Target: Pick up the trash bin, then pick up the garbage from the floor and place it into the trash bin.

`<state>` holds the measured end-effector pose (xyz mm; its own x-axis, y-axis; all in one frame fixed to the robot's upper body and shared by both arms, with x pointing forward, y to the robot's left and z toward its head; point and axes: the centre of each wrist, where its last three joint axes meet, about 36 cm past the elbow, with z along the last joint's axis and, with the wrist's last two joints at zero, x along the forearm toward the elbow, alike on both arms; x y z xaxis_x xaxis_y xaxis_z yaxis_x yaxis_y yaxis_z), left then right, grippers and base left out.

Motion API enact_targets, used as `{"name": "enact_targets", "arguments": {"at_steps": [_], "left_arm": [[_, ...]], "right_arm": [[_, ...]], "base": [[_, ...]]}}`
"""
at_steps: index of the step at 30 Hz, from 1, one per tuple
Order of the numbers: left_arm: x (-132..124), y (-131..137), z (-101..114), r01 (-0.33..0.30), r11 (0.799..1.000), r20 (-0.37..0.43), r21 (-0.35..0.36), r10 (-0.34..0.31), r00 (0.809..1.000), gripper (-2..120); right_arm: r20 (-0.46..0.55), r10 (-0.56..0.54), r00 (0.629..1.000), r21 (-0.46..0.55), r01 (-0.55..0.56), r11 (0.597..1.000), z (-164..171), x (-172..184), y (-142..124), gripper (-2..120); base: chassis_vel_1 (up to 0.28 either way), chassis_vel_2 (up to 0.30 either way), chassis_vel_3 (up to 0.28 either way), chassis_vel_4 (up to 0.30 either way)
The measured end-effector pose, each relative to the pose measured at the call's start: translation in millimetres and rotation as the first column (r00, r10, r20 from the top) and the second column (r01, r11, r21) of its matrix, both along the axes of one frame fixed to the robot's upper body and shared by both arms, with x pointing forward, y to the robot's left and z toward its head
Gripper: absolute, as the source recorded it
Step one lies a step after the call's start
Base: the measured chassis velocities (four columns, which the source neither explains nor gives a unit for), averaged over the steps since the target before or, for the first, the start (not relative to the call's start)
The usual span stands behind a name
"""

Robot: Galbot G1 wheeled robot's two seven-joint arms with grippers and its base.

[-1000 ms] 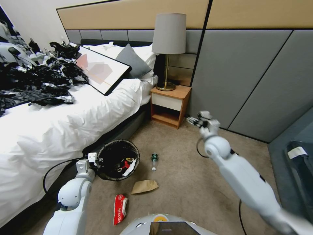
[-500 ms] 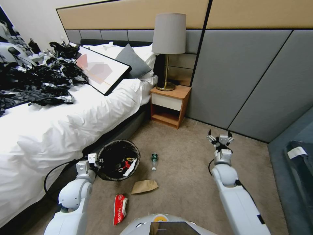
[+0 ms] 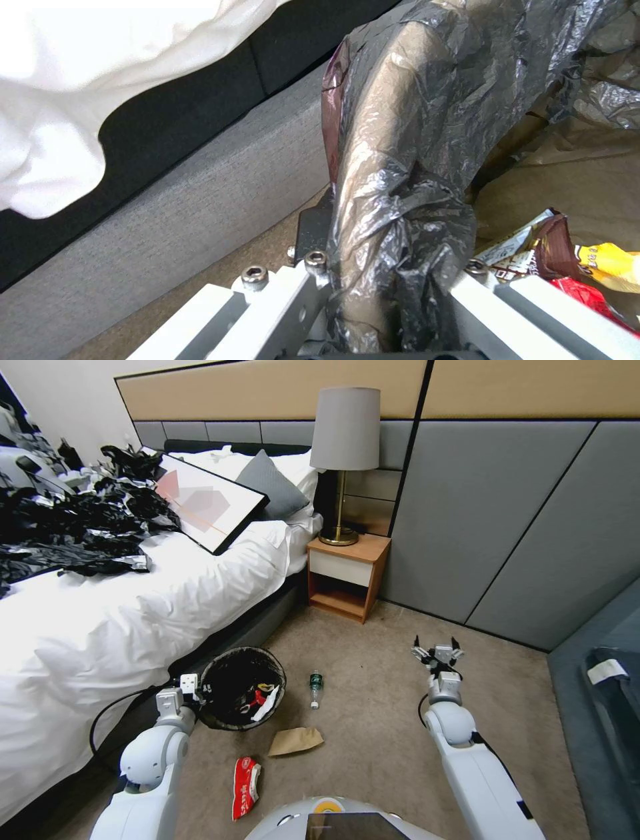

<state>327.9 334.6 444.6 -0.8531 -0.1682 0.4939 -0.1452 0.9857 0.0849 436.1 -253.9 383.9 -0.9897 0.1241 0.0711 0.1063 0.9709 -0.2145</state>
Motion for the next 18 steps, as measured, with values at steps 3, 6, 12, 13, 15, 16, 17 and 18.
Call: {"name": "enact_targets", "arguments": {"at_steps": [3, 6, 12, 13, 15, 16, 17, 18], "left_arm": [[-0.4, 0.6, -0.5, -0.001, 1.000, -0.003, 0.002, 0.001, 1.000, 0], [-1.2, 0.9, 0.6, -0.003, 1.000, -0.005, 0.003, 0.003, 1.000, 0], [-4.1, 2.7, 2.8, -0.004, 1.000, -0.021, -0.017, 0.004, 1.000, 0], [-4.3, 2.7, 2.9, -0.004, 1.000, -0.023, -0.021, 0.003, 1.000, 0], [-4.6, 2.4, 3.7, -0.003, 1.000, -0.027, -0.024, 0.002, 1.000, 0], [-4.8, 2.0, 4.5, -0.002, 1.000, -0.028, -0.025, 0.002, 1.000, 0], [-4.8, 1.6, 4.7, -0.002, 1.000, -0.030, -0.026, 0.002, 1.000, 0], [-4.8, 1.6, 4.7, -0.002, 1.000, -0.030, -0.026, 0.002, 1.000, 0]], "right_arm": [[-0.079, 0.081, 0.994, 0.041, -0.078, 0.996, -5.3, 17.2, 31.3, 100], [-0.160, 0.152, 0.975, 0.070, -0.142, 0.987, -13.0, 35.9, 56.7, 100], [-0.341, 0.269, 0.901, 0.133, -0.238, 0.962, -18.5, 55.6, 94.5, 100], [-0.363, 0.286, 0.887, 0.147, -0.248, 0.957, -19.2, 58.2, 101.7, 100], [-0.388, 0.301, 0.871, 0.161, -0.258, 0.953, -20.7, 60.1, 109.5, 100], [-0.408, 0.314, 0.857, 0.169, -0.267, 0.949, -21.4, 62.6, 117.2, 100], [-0.421, 0.328, 0.845, 0.170, -0.282, 0.944, -21.7, 65.7, 127.0, 100], [-0.421, 0.328, 0.845, 0.170, -0.282, 0.944, -21.7, 65.7, 127.0, 100]], "base": [[0.000, 0.000, 0.000, 0.000], [0.000, 0.000, 0.000, 0.000], [0.000, 0.000, 0.000, 0.000], [0.000, 0.000, 0.000, 0.000], [0.000, 0.000, 0.000, 0.000], [0.000, 0.000, 0.000, 0.000], [0.000, 0.000, 0.000, 0.000], [0.000, 0.000, 0.000, 0.000]]}}
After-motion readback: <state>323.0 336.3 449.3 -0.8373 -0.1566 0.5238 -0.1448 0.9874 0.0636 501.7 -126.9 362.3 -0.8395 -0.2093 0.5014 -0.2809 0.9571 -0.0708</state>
